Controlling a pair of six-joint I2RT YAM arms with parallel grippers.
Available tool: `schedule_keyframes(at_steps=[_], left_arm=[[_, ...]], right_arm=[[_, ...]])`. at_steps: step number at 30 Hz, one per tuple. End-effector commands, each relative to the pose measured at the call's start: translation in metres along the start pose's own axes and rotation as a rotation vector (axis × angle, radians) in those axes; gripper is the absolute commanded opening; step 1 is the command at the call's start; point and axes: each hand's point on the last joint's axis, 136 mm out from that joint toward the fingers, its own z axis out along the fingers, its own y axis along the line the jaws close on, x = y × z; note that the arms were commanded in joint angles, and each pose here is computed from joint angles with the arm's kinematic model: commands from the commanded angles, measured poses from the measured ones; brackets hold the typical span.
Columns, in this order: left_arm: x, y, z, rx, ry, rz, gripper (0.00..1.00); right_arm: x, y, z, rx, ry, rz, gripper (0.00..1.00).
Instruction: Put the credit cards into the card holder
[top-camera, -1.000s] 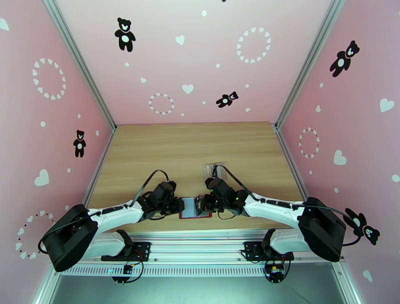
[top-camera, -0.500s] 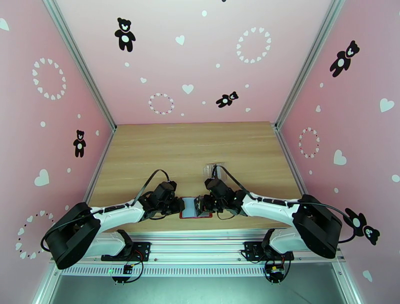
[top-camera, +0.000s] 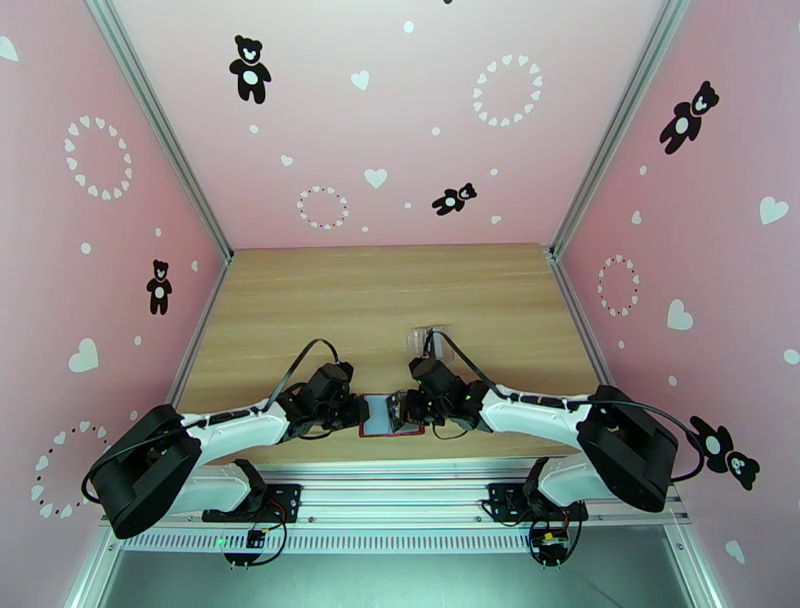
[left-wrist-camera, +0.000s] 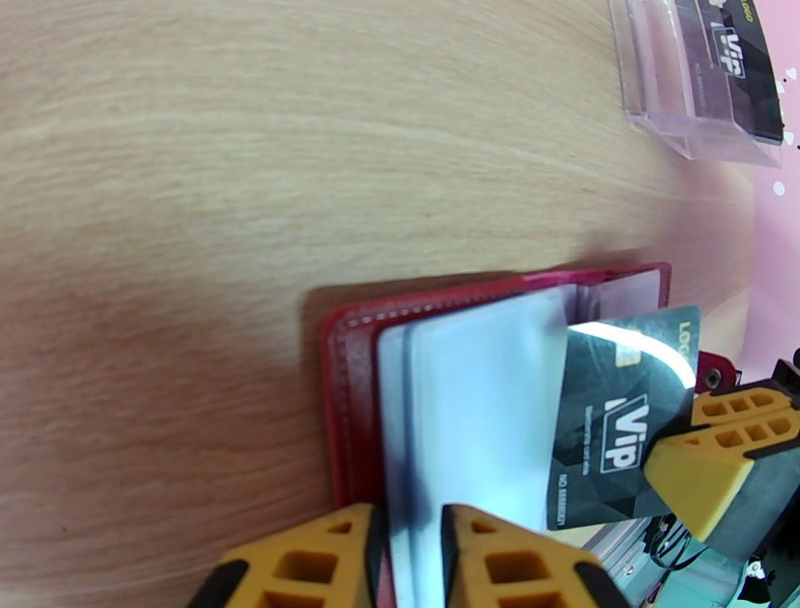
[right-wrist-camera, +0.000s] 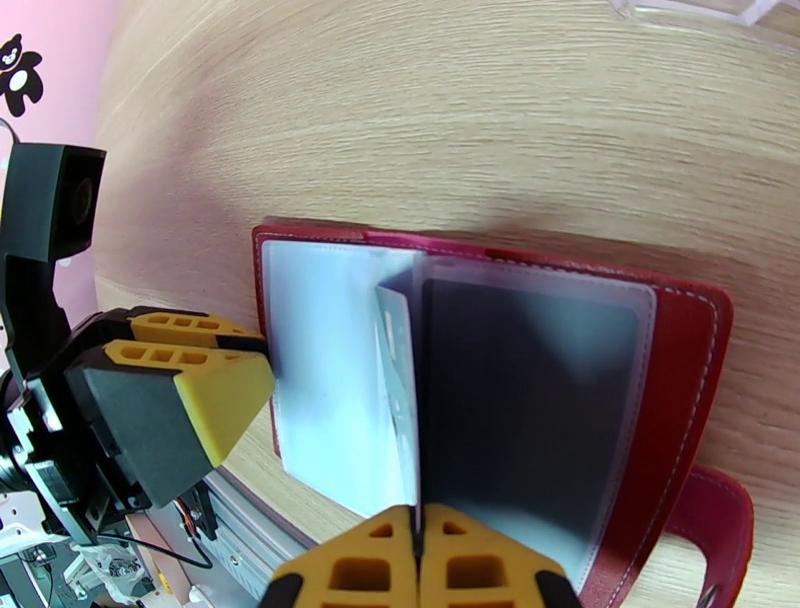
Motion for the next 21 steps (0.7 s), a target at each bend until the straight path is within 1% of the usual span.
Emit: schedule_keyframes(at_steps=[1,21], left_arm=[[0.007,0.008,0.003,-0.023,0.016,-0.004,0.23],[0.010,0.006,0.008,-0.038,0.023,0.010,0.23]], right_arm=[[0.007,-0.017,0.005,0.065,0.016,0.013,0.00],[0.010,-0.028,0.011,0.104,0.023,0.033,0.00]])
